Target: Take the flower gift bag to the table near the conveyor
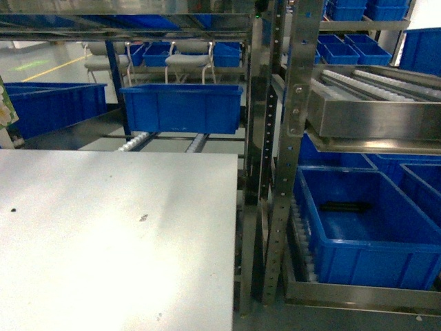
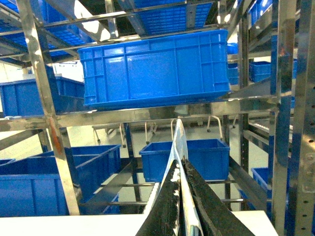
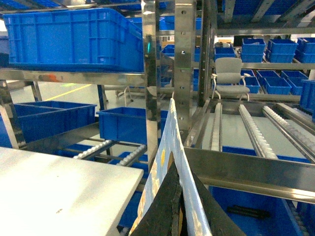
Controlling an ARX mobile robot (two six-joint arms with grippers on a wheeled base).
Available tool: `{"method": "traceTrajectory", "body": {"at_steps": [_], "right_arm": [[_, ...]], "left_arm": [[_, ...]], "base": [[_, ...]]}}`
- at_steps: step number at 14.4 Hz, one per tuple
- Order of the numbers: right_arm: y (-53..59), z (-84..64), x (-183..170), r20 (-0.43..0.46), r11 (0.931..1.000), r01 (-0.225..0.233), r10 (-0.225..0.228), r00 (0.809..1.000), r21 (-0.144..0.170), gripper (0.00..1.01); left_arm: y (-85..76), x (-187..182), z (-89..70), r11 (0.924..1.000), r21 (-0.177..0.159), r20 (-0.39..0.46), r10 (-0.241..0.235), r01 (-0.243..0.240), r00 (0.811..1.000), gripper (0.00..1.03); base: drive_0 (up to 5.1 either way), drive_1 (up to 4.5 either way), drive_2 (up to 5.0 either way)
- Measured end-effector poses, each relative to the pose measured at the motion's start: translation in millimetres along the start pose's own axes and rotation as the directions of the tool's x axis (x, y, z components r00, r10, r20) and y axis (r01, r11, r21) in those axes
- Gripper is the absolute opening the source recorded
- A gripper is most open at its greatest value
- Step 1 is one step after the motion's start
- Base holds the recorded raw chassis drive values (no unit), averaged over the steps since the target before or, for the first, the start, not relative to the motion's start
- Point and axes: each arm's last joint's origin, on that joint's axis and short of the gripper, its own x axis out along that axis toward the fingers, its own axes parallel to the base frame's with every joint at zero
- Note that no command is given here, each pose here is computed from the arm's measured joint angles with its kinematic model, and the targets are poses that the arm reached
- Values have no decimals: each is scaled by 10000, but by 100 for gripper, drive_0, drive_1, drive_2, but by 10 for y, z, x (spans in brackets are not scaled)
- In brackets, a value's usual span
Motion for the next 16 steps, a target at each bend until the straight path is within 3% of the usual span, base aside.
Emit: {"method": "traceTrajectory", "body": {"at_steps": [16], "right_arm": [[0, -2, 1, -19, 10000, -2, 2, 10000, 5, 2]], "left_arm": [[0, 0, 0, 10000, 1, -5, 11, -11, 10000, 2]], "base": [[-495, 251, 251]]}}
